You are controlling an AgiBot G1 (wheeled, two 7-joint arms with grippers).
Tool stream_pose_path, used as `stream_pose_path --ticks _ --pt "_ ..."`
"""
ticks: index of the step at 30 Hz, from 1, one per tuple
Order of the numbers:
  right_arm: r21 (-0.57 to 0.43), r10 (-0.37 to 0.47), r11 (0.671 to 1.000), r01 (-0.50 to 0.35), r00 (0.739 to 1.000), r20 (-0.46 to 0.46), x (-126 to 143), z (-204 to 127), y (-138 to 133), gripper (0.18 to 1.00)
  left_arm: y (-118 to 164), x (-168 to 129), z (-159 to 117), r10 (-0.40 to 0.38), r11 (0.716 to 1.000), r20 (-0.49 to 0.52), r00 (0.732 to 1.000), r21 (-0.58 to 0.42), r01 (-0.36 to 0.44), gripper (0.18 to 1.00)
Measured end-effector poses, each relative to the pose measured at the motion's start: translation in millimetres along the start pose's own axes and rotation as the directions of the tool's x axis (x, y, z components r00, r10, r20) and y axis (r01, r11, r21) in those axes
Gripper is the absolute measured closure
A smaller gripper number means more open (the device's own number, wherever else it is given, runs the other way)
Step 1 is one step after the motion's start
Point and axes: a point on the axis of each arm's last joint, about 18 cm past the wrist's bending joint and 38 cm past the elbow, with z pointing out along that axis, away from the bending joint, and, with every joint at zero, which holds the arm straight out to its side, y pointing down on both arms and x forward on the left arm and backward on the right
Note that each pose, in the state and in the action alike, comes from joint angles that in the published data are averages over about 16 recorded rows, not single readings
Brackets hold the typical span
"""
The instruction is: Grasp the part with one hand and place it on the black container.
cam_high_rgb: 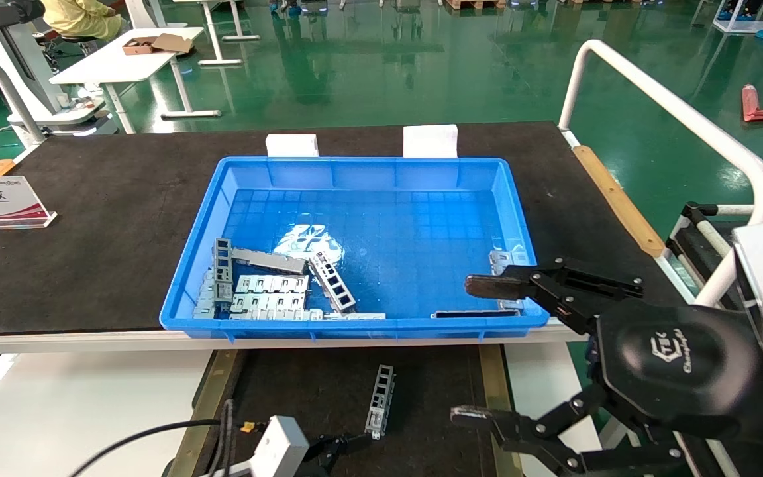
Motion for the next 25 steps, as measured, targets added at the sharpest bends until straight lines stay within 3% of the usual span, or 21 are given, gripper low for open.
stream_pose_path --ticks 11,18,25 --pt "0.0 0.0 1.0 0.0 1.0 0.0 0.0 0.0 0.0 0.214 -57.8 11.8 -58.4 0.133 0.991 -0.183 0.974 0.042 -0.127 0.211" --pt "0.0 0.0 1.0 0.0 1.0 0.0 0.0 0.0 0.0 0.185 -88.0 16.0 -84.1 0.212 0.977 -0.23 0.95 0.081 -0.198 0.188" --pt "0.0 0.0 1.0 0.0 1.0 0.0 0.0 0.0 0.0 0.178 -102.3 18.6 -92.9 0.253 0.967 -0.242 0.937 0.109 -0.233 0.184"
